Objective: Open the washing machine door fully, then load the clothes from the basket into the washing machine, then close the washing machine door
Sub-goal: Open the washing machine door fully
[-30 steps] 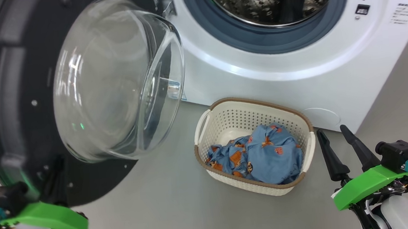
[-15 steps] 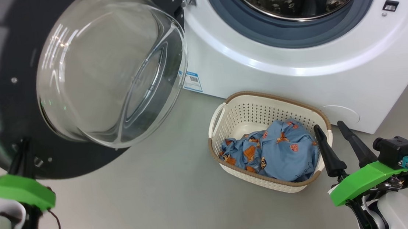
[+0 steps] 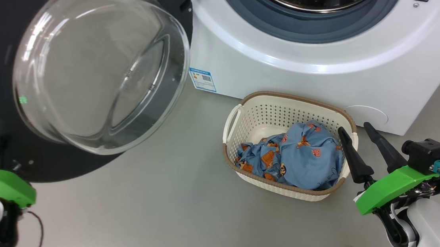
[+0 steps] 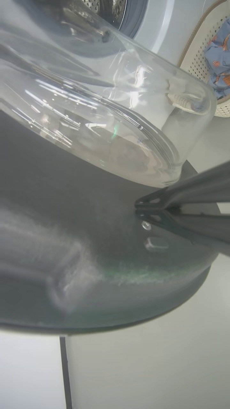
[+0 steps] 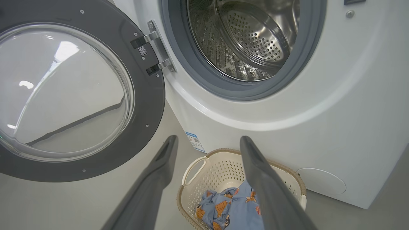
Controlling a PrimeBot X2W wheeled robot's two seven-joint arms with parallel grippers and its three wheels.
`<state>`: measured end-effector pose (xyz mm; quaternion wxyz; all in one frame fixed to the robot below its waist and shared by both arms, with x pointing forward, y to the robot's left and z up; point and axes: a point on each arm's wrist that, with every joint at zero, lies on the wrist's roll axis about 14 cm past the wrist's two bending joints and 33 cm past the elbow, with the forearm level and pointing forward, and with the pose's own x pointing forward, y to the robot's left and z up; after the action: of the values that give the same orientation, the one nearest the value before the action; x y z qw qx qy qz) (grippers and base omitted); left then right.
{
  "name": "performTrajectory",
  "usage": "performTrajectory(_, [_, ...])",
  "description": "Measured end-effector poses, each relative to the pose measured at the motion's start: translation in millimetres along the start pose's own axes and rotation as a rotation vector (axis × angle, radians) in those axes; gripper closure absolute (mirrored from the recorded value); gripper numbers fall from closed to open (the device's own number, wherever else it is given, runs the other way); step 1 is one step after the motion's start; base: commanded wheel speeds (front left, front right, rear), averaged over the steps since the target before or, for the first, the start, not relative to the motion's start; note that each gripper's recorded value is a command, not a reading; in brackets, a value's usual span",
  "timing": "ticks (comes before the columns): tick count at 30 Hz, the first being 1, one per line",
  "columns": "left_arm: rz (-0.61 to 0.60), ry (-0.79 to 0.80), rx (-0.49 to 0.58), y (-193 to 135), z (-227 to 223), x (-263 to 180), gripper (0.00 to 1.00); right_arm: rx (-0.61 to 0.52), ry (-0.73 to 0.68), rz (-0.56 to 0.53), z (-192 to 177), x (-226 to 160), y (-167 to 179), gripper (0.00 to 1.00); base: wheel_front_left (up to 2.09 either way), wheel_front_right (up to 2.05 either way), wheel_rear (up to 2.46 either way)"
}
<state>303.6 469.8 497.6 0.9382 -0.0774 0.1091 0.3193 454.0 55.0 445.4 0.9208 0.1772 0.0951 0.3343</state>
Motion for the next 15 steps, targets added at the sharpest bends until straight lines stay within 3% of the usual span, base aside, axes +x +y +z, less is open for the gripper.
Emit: performTrajectory(15, [0.024,-0.015,0.011,8.0,6.6,4.1,1.0,-0.008,-0.012,-0.015,5.9,-4.3,-3.7,0.0,0.0,0.0,0.0])
